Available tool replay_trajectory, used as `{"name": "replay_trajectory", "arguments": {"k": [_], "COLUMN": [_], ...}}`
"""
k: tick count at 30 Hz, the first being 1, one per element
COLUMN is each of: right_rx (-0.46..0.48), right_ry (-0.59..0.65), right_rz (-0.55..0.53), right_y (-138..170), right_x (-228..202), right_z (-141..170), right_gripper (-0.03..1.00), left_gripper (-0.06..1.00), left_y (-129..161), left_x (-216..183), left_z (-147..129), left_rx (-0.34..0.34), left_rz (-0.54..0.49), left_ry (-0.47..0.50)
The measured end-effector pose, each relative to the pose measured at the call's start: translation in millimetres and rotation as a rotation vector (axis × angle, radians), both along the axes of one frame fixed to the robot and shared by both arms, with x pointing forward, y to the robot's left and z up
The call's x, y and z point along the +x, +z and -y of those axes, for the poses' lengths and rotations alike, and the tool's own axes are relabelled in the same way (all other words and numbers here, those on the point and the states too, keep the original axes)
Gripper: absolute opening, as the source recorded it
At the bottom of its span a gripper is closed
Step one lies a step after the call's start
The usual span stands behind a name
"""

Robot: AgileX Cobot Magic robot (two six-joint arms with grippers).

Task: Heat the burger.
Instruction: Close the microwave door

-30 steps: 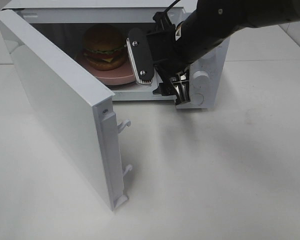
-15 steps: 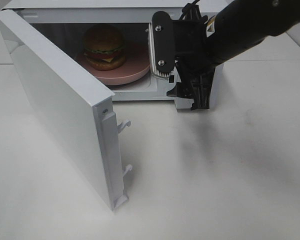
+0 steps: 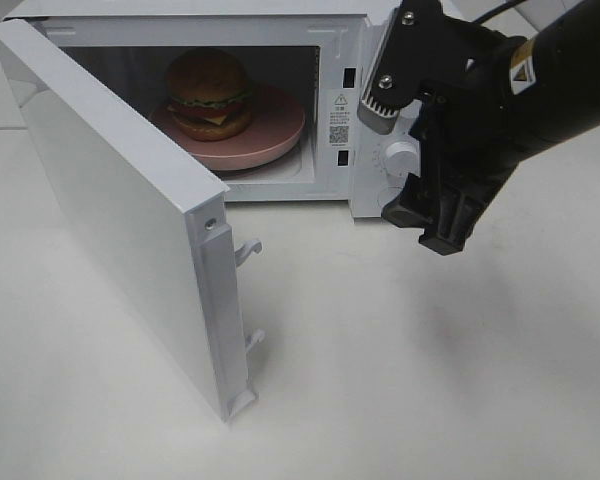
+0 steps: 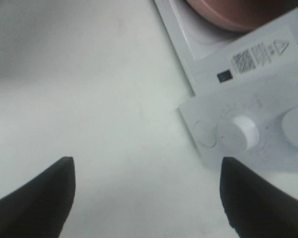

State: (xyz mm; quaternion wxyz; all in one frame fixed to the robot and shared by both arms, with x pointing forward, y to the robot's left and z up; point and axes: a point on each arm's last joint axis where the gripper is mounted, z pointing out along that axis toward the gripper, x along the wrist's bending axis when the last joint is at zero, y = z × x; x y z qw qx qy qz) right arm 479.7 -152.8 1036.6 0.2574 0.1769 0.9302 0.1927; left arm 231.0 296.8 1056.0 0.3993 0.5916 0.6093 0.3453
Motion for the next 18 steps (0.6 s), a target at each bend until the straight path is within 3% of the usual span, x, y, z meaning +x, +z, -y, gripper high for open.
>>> {"name": "replay_trajectory", "arguments": {"k": [2,4,5,10,12,18], "right_rx": [0.05,0.071,0.113,0.158,0.187,0.181], "right_ry": [-0.122,-0.169,-0.263,-0.391,-0.523,-0.616], "right_rz": [-0.07,-0.092,-0.133,-0.192,-0.256,-0.309], "right_y": [2.5,4.7,9.7,17.1,26.8,36.8], "right_x": [-10.8,-14.3,-21.3,-32.4,-48.7,-67.9], "right_z": [7.6,10.1,15.1,23.0,34.4,47.5], "right_gripper": [0.77,0.77,0.77,0.77,0.77,0.77], "left_gripper": [0.99,0.99,0.99,0.99,0.99,0.99], "left_y": [0.0,0.0,0.0,0.0,0.0,0.0], "left_x": [0.0,0.0,0.0,0.0,0.0,0.0], "left_z": [0.0,0.0,0.0,0.0,0.0,0.0], "left_rx": [0.0,0.0,0.0,0.0,0.0,0.0], "left_rz": [0.0,0.0,0.0,0.0,0.0,0.0], "left_ry": [0.0,0.0,0.0,0.0,0.0,0.0]}}
